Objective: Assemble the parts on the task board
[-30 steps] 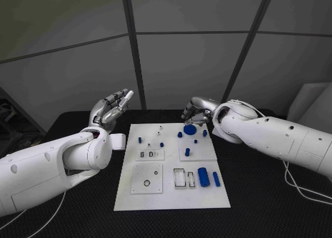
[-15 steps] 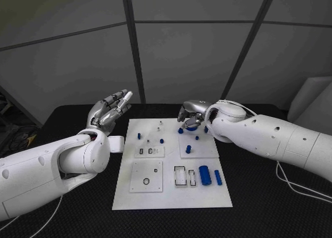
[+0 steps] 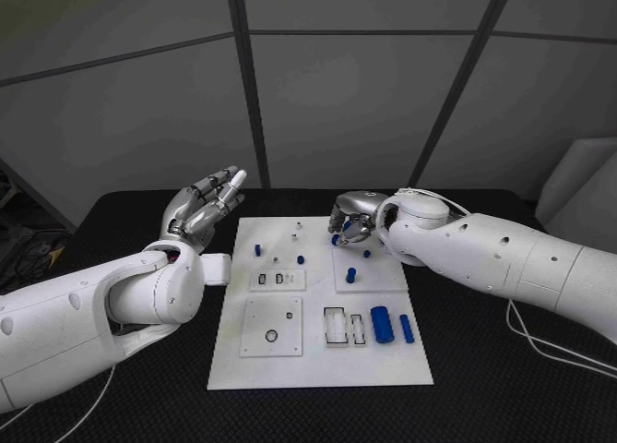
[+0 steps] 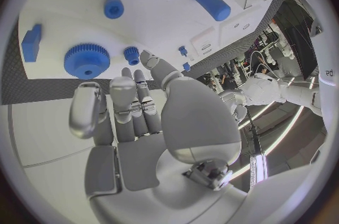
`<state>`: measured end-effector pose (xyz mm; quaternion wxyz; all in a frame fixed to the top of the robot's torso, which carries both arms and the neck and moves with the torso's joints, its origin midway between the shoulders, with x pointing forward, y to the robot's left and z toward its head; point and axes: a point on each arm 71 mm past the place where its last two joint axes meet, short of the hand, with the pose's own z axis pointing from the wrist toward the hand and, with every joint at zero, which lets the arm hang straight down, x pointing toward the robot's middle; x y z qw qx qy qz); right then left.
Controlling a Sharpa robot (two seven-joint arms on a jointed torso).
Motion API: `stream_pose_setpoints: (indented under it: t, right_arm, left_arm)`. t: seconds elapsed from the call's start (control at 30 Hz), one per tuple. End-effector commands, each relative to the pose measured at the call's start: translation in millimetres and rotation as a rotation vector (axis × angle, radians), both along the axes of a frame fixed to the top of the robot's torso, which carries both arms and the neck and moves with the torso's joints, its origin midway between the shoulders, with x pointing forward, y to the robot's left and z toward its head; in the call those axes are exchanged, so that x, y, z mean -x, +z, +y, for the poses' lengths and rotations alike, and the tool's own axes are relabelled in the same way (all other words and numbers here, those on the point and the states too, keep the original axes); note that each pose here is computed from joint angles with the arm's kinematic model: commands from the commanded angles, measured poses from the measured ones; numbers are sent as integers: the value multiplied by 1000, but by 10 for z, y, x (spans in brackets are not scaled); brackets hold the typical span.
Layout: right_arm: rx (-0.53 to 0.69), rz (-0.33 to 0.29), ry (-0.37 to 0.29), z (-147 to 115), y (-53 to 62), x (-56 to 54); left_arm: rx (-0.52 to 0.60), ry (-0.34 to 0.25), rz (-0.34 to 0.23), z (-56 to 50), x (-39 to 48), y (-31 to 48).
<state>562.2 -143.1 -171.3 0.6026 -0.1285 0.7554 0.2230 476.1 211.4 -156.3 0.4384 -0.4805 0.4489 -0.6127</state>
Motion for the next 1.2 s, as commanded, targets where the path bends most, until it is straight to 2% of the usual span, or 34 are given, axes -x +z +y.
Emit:
stream_pose_setpoints:
  t: [0.03,0.77,1.2]
  right_arm:
    - [24,8,9,11,-4,-5]
    - [37,27,13,39,-45,-35]
    - [59,31,10,40,-117,-47]
  left_arm:
    - [4,-14,-22,-12,4,30]
    - [6,-17,-22,-16,0,28]
    - [7,-20,-20,-13,-7,24]
